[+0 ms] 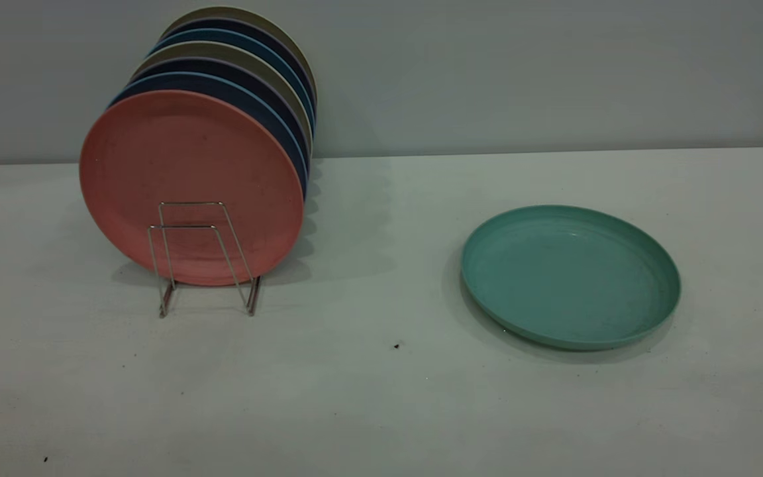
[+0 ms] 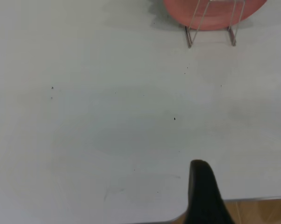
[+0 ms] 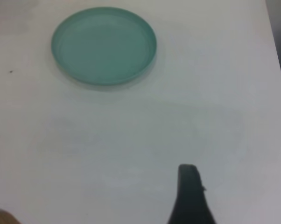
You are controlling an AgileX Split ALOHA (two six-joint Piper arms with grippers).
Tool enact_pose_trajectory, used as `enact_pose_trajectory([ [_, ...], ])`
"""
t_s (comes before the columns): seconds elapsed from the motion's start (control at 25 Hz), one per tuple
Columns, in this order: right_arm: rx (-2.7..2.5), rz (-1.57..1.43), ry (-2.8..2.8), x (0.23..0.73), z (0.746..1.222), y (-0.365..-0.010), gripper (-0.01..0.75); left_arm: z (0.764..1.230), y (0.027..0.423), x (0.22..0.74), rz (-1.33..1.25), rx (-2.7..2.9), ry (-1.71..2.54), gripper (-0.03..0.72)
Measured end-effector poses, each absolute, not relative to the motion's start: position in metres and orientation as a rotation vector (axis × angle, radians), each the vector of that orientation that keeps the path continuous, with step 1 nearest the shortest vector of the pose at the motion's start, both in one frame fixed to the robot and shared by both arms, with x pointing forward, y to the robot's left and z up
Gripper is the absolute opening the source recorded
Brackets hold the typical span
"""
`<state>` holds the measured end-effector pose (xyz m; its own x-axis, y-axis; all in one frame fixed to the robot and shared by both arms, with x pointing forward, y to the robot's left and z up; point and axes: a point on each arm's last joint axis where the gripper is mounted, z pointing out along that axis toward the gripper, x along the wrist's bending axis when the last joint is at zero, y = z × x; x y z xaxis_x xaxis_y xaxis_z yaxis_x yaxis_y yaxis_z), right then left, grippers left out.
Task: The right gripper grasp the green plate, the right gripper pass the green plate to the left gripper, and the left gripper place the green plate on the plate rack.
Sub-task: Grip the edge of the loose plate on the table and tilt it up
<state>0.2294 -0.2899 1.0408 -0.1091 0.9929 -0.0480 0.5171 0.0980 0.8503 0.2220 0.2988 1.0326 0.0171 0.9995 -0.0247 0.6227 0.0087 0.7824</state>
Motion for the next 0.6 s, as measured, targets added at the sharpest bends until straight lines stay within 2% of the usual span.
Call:
enact_pose_trajectory([
  [0.6, 1.493, 0.908, 1.712, 0.2294, 1.0408, -0.2899, 0.552, 1.0326, 0.2988, 0.2220, 0.783, 1.686, 1.667, 0.470],
])
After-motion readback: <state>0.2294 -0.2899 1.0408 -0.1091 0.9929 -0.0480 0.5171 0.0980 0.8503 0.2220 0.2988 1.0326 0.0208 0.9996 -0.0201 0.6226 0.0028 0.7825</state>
